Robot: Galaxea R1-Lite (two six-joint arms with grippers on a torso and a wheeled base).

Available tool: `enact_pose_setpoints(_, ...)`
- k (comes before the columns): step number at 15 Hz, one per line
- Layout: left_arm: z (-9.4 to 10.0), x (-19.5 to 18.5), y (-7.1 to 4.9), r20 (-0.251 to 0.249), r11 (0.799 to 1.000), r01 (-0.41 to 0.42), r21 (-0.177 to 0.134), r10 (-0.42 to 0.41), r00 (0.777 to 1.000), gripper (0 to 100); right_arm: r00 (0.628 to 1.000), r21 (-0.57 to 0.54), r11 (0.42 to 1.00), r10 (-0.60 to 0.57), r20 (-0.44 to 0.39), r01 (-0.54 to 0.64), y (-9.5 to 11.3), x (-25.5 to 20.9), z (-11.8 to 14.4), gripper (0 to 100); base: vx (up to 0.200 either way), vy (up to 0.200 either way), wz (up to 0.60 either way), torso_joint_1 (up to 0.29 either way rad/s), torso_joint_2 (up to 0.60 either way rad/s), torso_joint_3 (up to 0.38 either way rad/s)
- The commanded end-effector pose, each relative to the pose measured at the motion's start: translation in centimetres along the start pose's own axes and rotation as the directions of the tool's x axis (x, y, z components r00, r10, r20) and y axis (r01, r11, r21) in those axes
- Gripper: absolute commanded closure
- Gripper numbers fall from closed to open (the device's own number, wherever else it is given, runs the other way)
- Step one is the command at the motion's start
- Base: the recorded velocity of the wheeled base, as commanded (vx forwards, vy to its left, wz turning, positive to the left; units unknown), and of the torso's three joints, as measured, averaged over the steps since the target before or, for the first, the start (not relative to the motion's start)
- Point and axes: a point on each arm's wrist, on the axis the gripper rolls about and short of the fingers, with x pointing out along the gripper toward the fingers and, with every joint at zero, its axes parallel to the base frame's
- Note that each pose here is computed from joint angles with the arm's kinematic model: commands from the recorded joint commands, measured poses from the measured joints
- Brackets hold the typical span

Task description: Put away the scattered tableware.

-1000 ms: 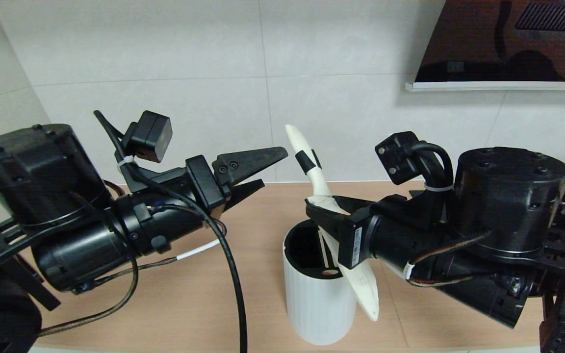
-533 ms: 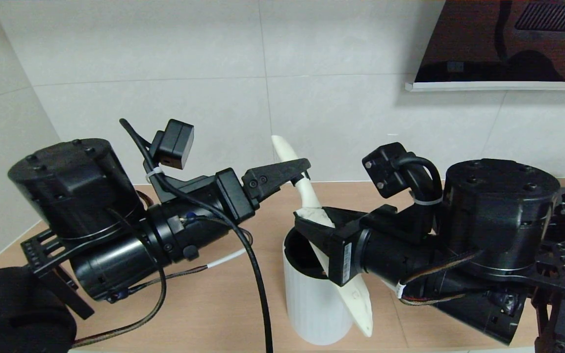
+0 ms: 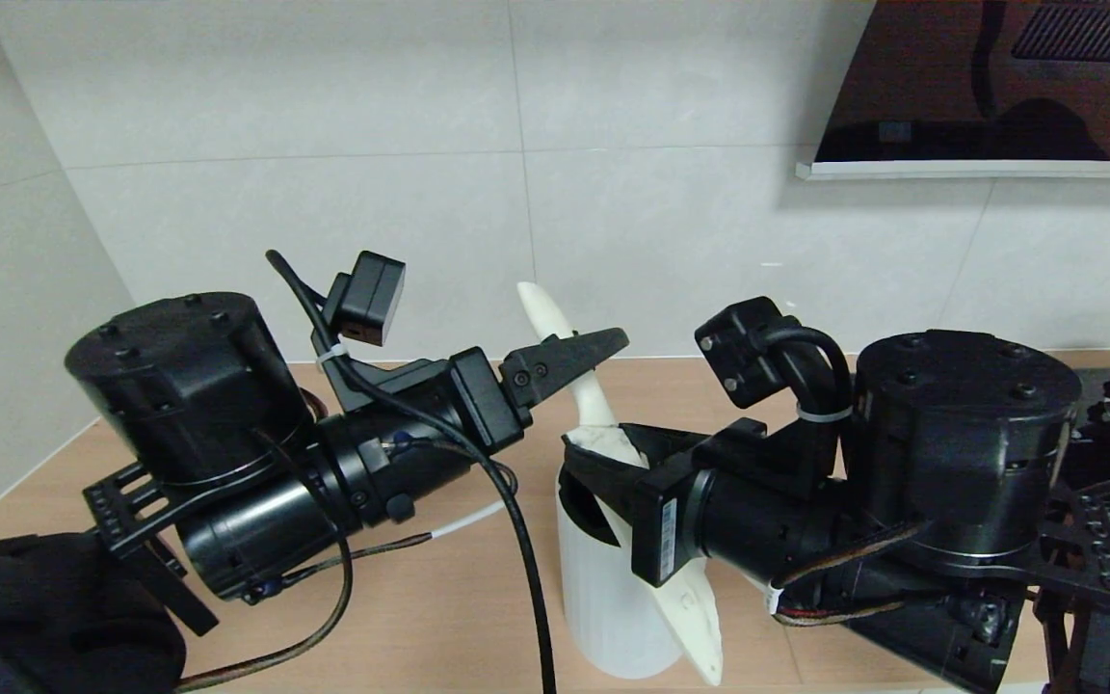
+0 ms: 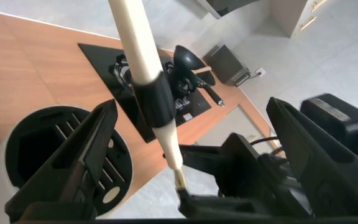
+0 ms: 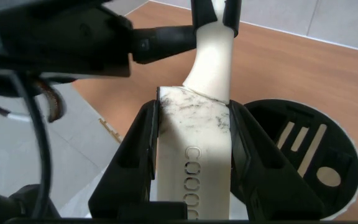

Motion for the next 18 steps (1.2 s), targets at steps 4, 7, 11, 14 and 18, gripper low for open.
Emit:
enact_pose_setpoints(4, -0.11, 0.32, 0.25, 0.010, 1.000, 0.000, 0.001, 0.000, 1.000, 0, 1.000, -0.002, 1.000, 0.008, -0.008, -0.008, 0.25, -0.05, -0.24, 100, 0.000, 0.000, 0.00, 0.000, 0.00, 0.000)
enact_pose_setpoints(7, -0.18, 0.46, 0.42, 0.022, 1.000, -0.007, 0.001, 0.007, 1.000, 0, 1.000, -0.004, 1.000, 0.015, -0.014, -0.015, 0.46, -0.07, -0.42, 100, 0.000, 0.000, 0.00, 0.000, 0.00, 0.000)
enact_pose_setpoints(11, -0.21, 0.44, 0.44, 0.020, 1.000, -0.007, 0.001, 0.007, 1.000, 100, 1.000, -0.002, 1.000, 0.015, -0.014, -0.015, 0.46, -0.07, -0.42, 100, 0.000, 0.000, 0.00, 0.000, 0.00, 0.000)
enact_pose_setpoints(14, -0.24, 0.31, 0.40, 0.014, 1.000, -0.003, 0.001, 0.003, 1.000, 100, 1.000, -0.002, 1.000, 0.015, -0.014, -0.015, 0.46, -0.07, -0.42, 100, 0.000, 0.000, 0.00, 0.000, 0.00, 0.000)
enact_pose_setpoints(18, -0.27, 0.34, 0.44, 0.013, 1.000, -0.004, 0.000, 0.004, 1.000, 100, 1.000, -0.002, 1.000, 0.014, -0.016, -0.015, 0.42, -0.18, -0.48, 100, 0.000, 0.000, 0.00, 0.000, 0.00, 0.000)
